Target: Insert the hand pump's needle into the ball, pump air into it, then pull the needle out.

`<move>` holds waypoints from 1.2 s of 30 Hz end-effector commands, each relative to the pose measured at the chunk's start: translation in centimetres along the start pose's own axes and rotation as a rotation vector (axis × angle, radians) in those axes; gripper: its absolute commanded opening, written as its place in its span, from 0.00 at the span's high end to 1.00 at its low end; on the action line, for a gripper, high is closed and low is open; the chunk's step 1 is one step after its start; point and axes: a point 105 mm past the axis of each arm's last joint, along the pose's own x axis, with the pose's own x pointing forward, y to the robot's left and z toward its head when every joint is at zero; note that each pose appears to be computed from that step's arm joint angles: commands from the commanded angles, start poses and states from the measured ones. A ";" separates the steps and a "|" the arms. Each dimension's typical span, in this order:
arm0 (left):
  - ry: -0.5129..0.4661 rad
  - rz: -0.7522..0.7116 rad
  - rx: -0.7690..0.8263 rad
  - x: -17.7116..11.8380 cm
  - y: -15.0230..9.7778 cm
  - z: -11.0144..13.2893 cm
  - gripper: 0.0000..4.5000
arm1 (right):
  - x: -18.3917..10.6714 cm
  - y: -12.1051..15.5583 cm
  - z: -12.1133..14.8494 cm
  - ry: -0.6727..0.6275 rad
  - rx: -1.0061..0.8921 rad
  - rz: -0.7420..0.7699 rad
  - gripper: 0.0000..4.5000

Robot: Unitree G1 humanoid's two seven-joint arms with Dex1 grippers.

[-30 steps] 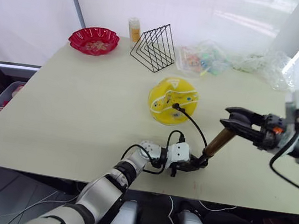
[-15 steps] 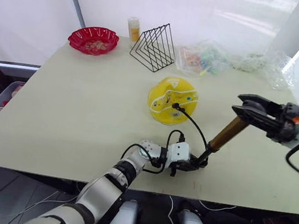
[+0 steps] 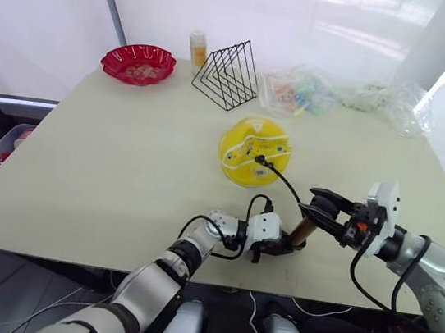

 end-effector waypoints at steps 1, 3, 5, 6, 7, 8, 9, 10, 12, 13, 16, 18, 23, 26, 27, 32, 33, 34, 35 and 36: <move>0.216 -0.126 -0.122 -1.3 -4.2 -5.9 0.78 | -1.4 -0.6 5.3 -0.092 -0.118 -0.025 0.60; 0.220 -0.128 -0.121 -1.4 -4.2 -6.0 0.78 | -2.4 -0.9 9.0 -0.130 -0.141 -0.028 0.60; 0.222 -0.129 -0.122 -1.4 -4.2 -6.0 0.78 | -3.6 -0.9 12.6 -0.154 -0.170 -0.031 0.60; 0.222 -0.131 -0.122 -1.4 -4.2 -6.0 0.78 | -4.0 -0.8 13.7 -0.163 -0.173 -0.028 0.60; 0.223 -0.131 -0.122 -1.4 -4.2 -6.0 0.78 | -4.5 -0.7 14.9 -0.175 -0.173 -0.027 0.60; 0.223 -0.131 -0.122 -1.4 -4.2 -6.0 0.78 | -4.9 -0.6 15.7 -0.182 -0.171 -0.025 0.60; 0.224 -0.130 -0.122 -1.4 -4.1 -5.9 0.78 | -5.3 -0.5 16.5 -0.184 -0.174 -0.023 0.60; 0.224 -0.129 -0.122 -1.4 -4.1 -5.9 0.78 | -5.5 -0.3 17.1 -0.186 -0.177 -0.021 0.60; 0.224 -0.128 -0.123 -1.4 -4.0 -5.9 0.78 | -5.9 0.0 18.0 -0.196 -0.170 -0.017 0.60; 0.224 -0.127 -0.123 -1.4 -4.0 -5.9 0.78 | -6.0 0.1 18.1 -0.200 -0.164 -0.016 0.60; 0.226 -0.125 -0.124 -1.4 -4.0 -6.0 0.78 | -5.2 -0.4 15.9 -0.125 -0.120 -0.032 0.60; 0.227 -0.124 -0.125 -1.4 -4.0 -6.0 0.78 | -4.0 -0.8 11.4 -0.001 -0.081 -0.040 0.60; 0.227 -0.120 -0.124 -1.4 -3.9 -6.0 0.78 | -2.4 -0.6 4.7 0.091 -0.004 -0.044 0.60; 0.226 -0.119 -0.123 -1.4 -3.9 -6.0 0.78 | -1.9 -0.7 2.2 0.106 0.024 -0.057 0.60; 0.226 -0.120 -0.122 -1.4 -3.9 -6.0 0.78 | -1.7 -0.6 0.1 0.143 0.033 -0.056 0.60; 0.225 -0.119 -0.122 -1.4 -3.9 -5.9 0.78 | -1.5 -0.5 -4.4 0.204 0.038 -0.062 0.60; 0.226 -0.120 -0.120 -1.4 -4.0 -6.0 0.78 | -1.5 -0.6 -4.6 0.201 0.029 -0.064 0.60; 0.227 -0.122 -0.120 -1.4 -4.0 -6.0 0.78 | -1.5 -0.7 -4.7 0.199 0.023 -0.066 0.60; 0.227 -0.123 -0.119 -1.4 -4.0 -6.0 0.78 | -1.5 -0.9 -4.2 0.180 0.013 -0.069 0.60; 0.227 -0.124 -0.119 -1.3 -4.0 -6.0 0.78 | -1.5 -1.0 -3.8 0.168 0.006 -0.070 0.60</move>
